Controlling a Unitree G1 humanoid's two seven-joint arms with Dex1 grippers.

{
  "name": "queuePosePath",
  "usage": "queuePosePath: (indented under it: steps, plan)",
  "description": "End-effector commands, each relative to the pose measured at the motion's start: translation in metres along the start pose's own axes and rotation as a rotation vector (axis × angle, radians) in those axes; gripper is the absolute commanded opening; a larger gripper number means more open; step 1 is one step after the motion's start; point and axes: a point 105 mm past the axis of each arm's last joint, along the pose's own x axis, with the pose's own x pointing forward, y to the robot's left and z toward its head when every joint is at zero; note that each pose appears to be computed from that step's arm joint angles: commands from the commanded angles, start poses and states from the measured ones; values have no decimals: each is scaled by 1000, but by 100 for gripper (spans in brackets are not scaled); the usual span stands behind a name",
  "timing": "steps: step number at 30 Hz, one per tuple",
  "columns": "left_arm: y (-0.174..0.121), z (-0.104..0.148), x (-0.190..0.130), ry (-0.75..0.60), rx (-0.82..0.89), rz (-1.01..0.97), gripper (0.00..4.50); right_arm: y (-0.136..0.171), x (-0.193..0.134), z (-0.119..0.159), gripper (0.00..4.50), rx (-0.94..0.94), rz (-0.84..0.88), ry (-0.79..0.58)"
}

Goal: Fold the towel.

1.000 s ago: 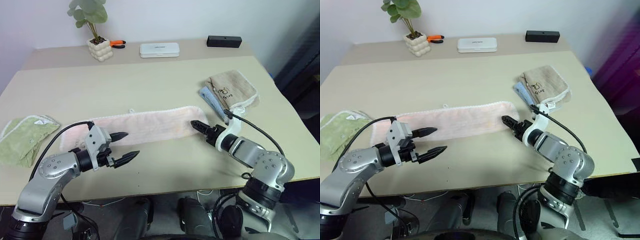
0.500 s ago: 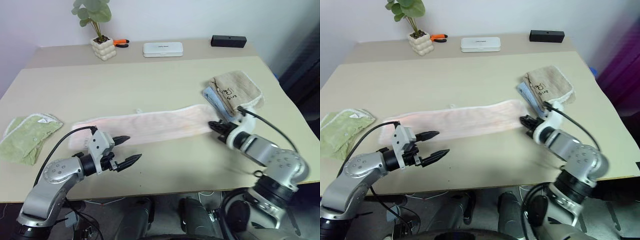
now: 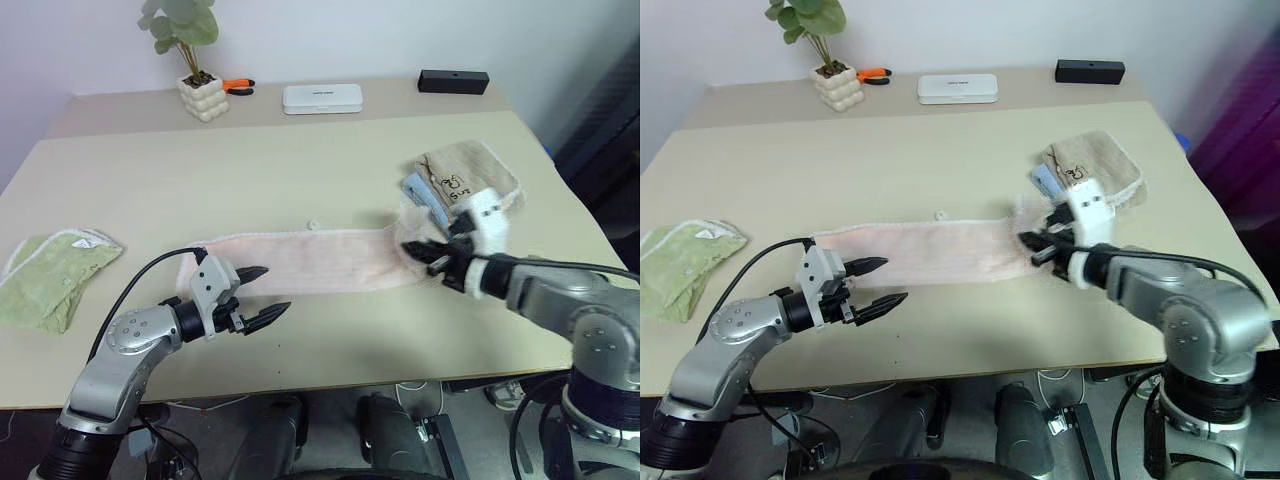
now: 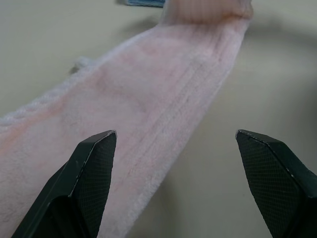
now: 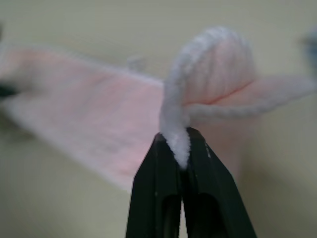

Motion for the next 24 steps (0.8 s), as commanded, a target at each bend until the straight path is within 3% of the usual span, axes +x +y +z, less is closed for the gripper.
queuePosePath:
  steps: [1,7,12,15,21,24]
  plan:
    - [-4,9,-1,-28,29,13,393,20,24,1,3,-100,70,0]
    - [-9,9,-4,-26,16,35,393,34,61,-8,3,-166,129,22]
    - [-10,8,-7,-16,11,49,393,37,71,-10,3,-182,147,22]
    - [-9,5,-9,-9,8,56,393,44,67,-5,89,-186,202,-6]
    - [-4,2,-14,4,10,76,393,35,41,17,376,-213,221,-119]
    - [2,1,-18,10,10,100,393,16,28,33,360,-187,183,-189]
